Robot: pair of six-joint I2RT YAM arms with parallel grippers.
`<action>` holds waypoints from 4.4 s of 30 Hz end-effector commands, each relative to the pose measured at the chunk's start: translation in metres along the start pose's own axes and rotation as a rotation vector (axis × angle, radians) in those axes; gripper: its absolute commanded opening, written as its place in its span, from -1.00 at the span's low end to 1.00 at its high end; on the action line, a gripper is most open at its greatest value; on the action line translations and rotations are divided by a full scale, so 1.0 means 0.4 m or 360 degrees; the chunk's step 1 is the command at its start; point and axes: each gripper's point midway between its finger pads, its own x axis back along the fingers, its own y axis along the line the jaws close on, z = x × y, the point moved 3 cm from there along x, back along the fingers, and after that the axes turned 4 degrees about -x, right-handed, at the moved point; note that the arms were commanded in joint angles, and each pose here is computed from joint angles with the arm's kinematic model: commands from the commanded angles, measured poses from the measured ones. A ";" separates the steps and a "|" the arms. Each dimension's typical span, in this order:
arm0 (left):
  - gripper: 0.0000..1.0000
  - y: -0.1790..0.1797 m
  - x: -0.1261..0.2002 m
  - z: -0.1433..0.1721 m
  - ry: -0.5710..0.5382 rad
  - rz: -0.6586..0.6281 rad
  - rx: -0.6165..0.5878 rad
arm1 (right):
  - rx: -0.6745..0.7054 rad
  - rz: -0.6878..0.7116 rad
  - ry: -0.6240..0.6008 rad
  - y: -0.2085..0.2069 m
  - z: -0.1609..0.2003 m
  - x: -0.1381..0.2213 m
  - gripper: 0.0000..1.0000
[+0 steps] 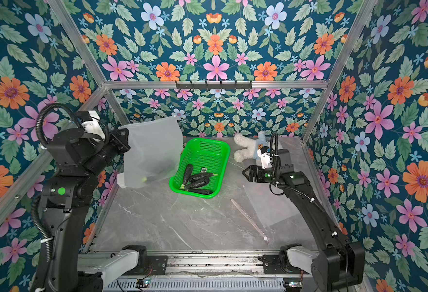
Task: Place the eggplant in a zip-top bag and seal the zipper
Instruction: Place the zipper food storage bag at the center of the board, then open the zipper of the food storage bag at the center of the board.
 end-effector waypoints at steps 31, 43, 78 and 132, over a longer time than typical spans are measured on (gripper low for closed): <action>-1.00 0.384 -0.105 0.374 0.0427 -0.0259 0.0312 | 0.0021 0.0032 0.0054 -0.036 0.026 -0.054 0.68; -1.00 0.597 -0.141 0.375 0.0481 -0.0644 0.0162 | 0.0000 0.0053 0.0082 -0.049 0.031 -0.069 0.68; -0.53 0.628 -0.586 0.468 0.0714 -0.0541 -0.0164 | -0.0034 0.0054 0.0108 -0.052 0.051 -0.065 0.68; 0.18 -0.034 -0.471 0.710 0.0744 0.0297 0.0040 | -0.0251 0.0847 0.0790 -0.317 0.289 -0.289 -0.50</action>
